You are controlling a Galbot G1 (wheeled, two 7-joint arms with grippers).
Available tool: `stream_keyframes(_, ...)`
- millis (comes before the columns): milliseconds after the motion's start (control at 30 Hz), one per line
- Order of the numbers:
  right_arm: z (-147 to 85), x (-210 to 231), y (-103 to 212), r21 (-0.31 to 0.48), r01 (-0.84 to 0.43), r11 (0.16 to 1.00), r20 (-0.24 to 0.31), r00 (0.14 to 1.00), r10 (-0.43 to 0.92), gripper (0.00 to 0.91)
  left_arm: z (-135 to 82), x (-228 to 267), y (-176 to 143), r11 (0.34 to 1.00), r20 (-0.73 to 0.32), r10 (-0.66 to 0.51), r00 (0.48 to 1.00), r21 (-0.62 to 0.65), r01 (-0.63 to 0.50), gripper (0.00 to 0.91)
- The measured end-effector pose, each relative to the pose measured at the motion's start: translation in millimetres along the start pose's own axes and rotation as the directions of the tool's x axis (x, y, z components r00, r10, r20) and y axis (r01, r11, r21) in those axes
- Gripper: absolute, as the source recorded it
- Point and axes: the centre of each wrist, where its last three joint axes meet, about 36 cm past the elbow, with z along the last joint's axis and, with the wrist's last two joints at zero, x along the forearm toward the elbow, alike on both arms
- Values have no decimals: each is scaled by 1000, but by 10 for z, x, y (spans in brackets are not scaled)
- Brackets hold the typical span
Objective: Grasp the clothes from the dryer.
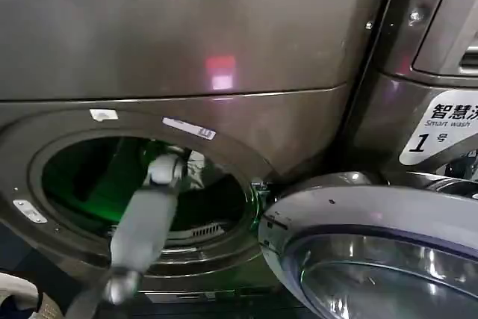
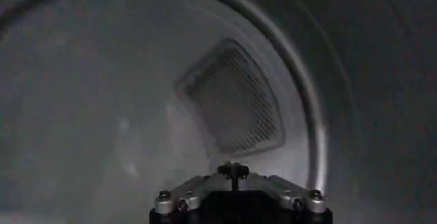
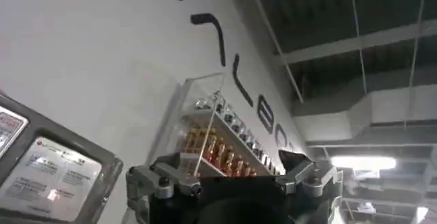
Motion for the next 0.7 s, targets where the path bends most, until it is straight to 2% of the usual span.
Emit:
stream_keyframes(267,-18,13,-13,-4,-11,1000,15,1000,12,907,31,553,10,991,64,-122,990,-45,125,0)
stream_keyframes(700,-36,3,-42,-13,-18,1000,34,999,19,907,-12,649,76,984,70,-153,986,-82,159,0)
